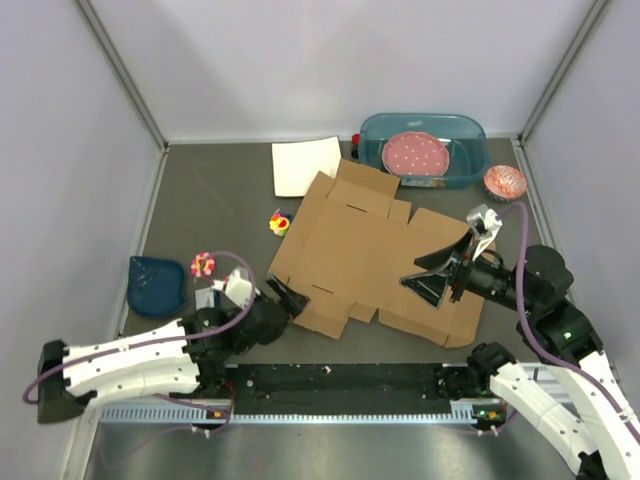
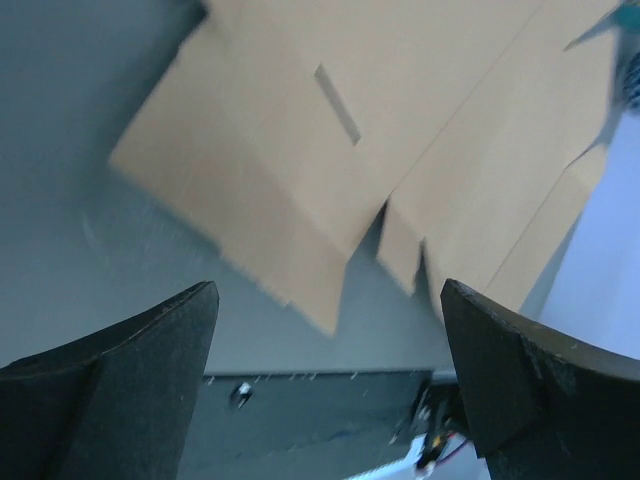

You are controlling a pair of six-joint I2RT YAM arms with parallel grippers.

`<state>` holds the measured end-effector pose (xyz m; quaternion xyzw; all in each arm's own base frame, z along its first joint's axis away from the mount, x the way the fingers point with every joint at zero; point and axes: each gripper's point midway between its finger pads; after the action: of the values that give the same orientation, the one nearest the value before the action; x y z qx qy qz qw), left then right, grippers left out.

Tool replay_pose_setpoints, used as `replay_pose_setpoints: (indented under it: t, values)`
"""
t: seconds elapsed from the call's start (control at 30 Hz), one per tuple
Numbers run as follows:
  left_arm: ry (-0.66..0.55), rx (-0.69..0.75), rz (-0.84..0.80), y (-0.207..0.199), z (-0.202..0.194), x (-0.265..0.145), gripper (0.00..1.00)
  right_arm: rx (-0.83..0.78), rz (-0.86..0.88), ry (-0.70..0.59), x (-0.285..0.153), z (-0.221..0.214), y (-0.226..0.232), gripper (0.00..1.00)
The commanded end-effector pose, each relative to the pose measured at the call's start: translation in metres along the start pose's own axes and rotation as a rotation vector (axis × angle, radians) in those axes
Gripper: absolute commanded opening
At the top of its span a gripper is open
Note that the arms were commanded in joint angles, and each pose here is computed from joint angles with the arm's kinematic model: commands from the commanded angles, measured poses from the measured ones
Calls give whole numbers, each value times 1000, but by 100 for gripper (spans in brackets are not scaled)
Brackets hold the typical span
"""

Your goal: Fold the paper box

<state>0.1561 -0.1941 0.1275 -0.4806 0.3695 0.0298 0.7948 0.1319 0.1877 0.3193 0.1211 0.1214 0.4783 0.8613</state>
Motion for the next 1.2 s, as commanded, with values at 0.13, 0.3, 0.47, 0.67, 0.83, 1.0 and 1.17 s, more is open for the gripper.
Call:
replay_pose_setpoints:
  t: [0.13,0.3,0.47,0.67,0.83,1.0,1.17]
  values:
    - [-46,-191,48,30,-37,-6,99,-6,23,-49,3,10,4,74]
    - [-128,-197,108,52,-45,13,99,6,23,-41,4,7,3,74]
    - [-247,-225,-56,43,-28,30,98,11,20,-37,4,5,3,74]
    - [-238,-257,-171,35,-33,41,93,9,13,-20,7,1,-1,74]
    - [-224,-271,-198,40,-36,49,87,14,14,0,11,-4,-4,74]
    - [-182,-304,-264,26,-44,55,77,18,9,6,13,-6,-6,74]
    - [-143,-263,-279,19,-54,63,58,22,8,7,13,-5,-7,74]
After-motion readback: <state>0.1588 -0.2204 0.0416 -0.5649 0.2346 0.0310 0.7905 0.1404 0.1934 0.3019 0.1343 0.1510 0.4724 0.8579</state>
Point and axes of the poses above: each gripper's point midway between its finger pads, its own x axis out along the fingers, its own y axis along the line the jaws close on, z = x × y, and after that the axes turned 7 degrees about -x, right-handed
